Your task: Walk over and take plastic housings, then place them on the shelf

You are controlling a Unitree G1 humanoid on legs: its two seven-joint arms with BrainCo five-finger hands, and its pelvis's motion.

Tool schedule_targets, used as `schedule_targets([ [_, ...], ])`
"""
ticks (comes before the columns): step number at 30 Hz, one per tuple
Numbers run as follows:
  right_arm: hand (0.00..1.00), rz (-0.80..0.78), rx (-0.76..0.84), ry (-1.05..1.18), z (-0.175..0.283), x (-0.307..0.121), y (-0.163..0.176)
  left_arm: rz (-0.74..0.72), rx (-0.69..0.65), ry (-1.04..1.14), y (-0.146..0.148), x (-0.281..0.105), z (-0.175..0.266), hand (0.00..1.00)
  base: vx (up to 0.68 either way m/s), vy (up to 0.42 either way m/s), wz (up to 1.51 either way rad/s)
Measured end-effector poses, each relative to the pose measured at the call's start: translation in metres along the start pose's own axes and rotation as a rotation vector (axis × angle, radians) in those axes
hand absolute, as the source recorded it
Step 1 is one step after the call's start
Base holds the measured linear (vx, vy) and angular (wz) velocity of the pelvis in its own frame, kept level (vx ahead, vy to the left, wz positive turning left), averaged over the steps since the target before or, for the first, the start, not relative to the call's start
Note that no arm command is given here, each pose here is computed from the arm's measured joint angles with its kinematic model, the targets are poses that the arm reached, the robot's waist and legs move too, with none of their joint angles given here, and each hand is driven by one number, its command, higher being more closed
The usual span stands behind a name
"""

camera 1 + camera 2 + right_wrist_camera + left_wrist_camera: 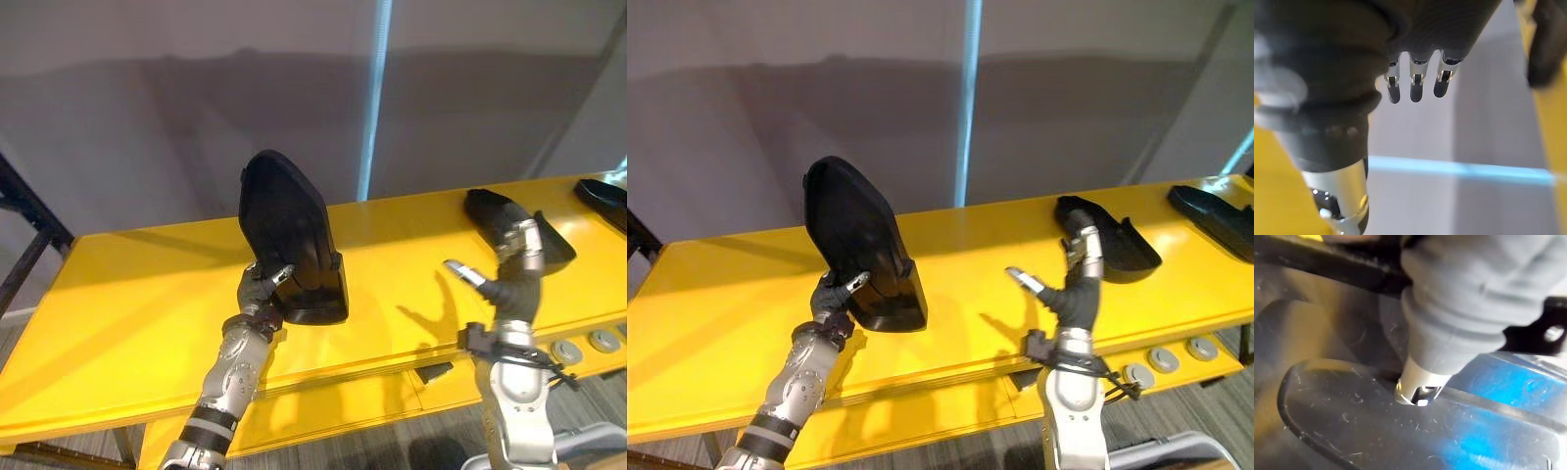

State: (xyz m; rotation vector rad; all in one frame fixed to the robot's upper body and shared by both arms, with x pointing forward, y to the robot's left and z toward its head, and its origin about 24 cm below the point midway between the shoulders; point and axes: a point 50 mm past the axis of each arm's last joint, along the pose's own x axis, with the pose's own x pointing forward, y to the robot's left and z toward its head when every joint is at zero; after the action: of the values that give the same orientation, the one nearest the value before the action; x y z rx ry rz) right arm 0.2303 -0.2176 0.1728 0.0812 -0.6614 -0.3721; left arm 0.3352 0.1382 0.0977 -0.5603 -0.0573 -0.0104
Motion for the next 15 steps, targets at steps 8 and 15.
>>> schedule_targets([
  [8,0.00,-0.029,0.001,0.066,-0.007,-0.014,-0.018,0.027,0.087,0.043,-0.012,0.043,0.017,1.00,-0.01,-0.002,-0.19],
  [15,0.00,0.063,-0.030,0.230,-0.024,-0.049,-0.019,0.167,0.137,0.058,0.005,0.070,0.043,1.00,-0.04,-0.005,-0.18],
])
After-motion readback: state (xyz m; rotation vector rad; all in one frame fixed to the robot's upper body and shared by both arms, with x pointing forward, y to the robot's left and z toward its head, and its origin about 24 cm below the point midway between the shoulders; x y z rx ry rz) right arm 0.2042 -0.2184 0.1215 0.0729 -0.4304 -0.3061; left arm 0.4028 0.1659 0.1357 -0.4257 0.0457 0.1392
